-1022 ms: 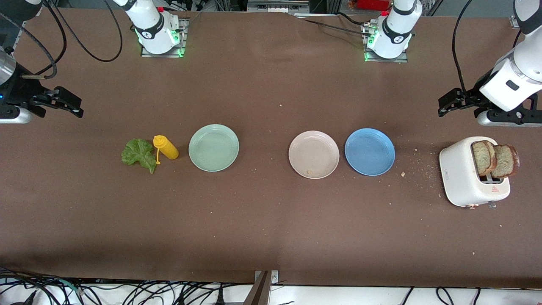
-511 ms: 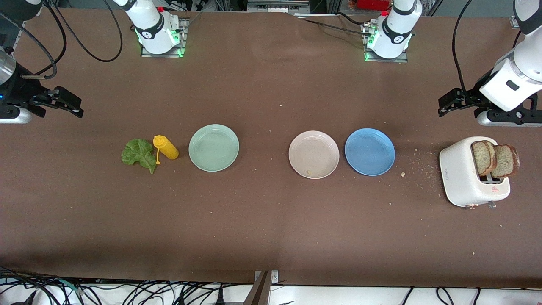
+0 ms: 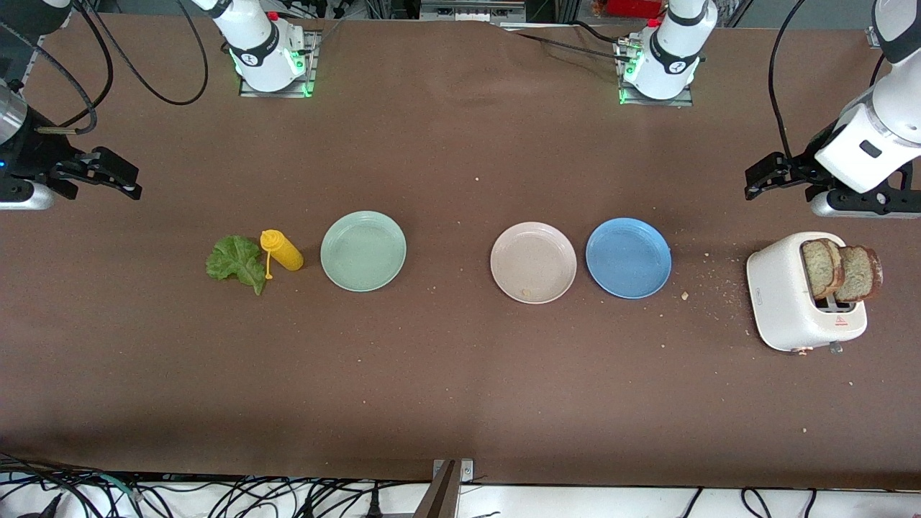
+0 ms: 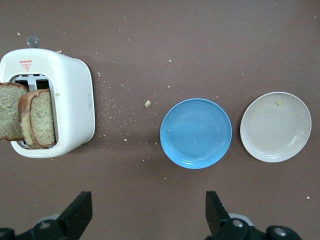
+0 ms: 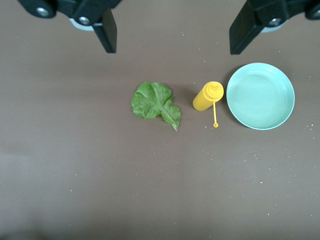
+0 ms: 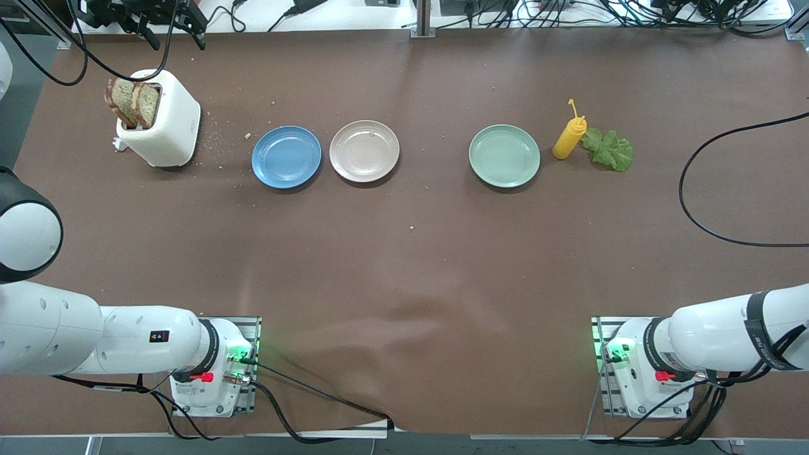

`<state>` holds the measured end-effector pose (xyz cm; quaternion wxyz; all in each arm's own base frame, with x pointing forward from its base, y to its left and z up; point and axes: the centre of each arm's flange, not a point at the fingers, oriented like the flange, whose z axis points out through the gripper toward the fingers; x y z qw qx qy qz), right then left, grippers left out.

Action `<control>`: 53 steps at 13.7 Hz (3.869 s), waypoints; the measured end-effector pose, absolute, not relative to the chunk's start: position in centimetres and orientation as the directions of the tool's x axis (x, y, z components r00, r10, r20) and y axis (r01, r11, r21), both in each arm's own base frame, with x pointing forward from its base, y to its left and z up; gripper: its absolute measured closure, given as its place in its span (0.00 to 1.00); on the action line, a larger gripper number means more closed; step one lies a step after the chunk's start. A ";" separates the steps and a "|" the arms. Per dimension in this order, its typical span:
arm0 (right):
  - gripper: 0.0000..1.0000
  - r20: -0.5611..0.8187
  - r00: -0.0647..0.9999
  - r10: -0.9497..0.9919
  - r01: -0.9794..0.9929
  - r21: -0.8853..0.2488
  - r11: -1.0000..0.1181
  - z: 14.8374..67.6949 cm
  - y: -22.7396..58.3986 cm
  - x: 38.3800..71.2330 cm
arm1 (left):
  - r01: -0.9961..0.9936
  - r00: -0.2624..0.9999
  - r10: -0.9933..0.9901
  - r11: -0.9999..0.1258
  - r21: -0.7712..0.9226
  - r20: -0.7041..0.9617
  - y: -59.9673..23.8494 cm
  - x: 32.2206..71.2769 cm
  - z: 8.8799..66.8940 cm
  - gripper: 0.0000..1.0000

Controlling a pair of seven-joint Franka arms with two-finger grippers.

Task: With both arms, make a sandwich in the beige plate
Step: 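Reach the left gripper down to a bread slice in the toaster, then grasp the bread slice and lift it out of the toaster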

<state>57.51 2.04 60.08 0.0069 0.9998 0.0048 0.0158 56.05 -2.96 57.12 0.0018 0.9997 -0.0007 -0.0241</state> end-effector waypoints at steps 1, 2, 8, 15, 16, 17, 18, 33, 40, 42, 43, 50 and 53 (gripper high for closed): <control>0.00 0.031 0.999 0.010 0.009 0.014 -1.000 60.1 2.0 57.5 | 0.003 0.999 0.003 -1.000 0.004 -0.049 -2.7 56.1 57.0 0.00; 0.00 0.031 0.999 0.010 0.009 0.014 -1.000 60.1 2.0 57.5 | 0.007 0.999 0.007 -1.000 0.004 -0.050 -2.5 56.1 57.0 0.00; 0.00 0.031 0.999 0.010 0.009 0.014 -1.000 60.1 2.0 57.5 | 0.019 0.999 0.020 -1.000 -0.012 -0.051 -1.5 56.3 56.8 0.00; 0.00 0.031 0.999 0.009 0.009 0.014 -1.000 60.1 2.0 57.5 | 0.117 0.991 0.125 -0.984 -0.136 -0.054 6.4 56.8 56.1 0.00; 0.00 0.031 0.999 0.009 0.009 0.014 -1.000 60.1 2.0 57.5 | 0.135 0.987 0.145 -0.981 -0.140 -0.065 7.8 57.0 55.3 0.00; 0.00 0.031 0.999 0.009 0.009 0.014 -1.000 60.1 2.0 57.5 | 0.150 0.984 0.161 -0.979 -0.139 -0.072 9.0 57.4 54.3 0.00; 0.00 0.032 0.999 0.009 0.009 0.014 -1.000 60.1 2.0 57.5 | 0.158 0.983 0.168 -0.978 -0.136 -0.070 9.7 57.9 53.2 0.00; 0.00 0.031 0.999 0.009 0.009 0.014 -1.000 60.1 2.0 57.5 | 0.161 0.983 0.169 -0.980 -0.116 -0.066 16.2 60.8 45.7 0.00; 0.00 0.031 0.999 0.009 0.009 0.014 -1.000 60.1 2.0 57.5 | 0.156 0.983 0.166 -0.982 -0.108 -0.084 16.5 61.6 42.4 0.02; 0.00 0.031 0.999 0.009 0.009 0.014 -1.000 60.1 2.0 57.5 | 0.154 0.982 0.164 -0.982 -0.106 -0.095 16.5 61.6 41.4 0.03; 0.00 0.031 0.999 0.009 0.009 0.014 -1.000 60.1 2.0 57.5 | 0.152 0.983 0.161 -0.983 -0.105 -0.086 16.4 61.6 40.9 0.06; 0.00 0.031 0.999 0.009 0.009 0.014 -1.000 60.1 2.0 57.5 | 0.142 0.981 0.154 -0.985 -0.098 -0.117 16.2 61.1 37.6 0.52; 0.00 0.031 0.999 0.009 0.009 0.014 -1.000 60.1 2.0 57.5 | 0.103 0.985 0.117 -0.989 -0.109 -0.129 16.3 61.0 37.2 0.85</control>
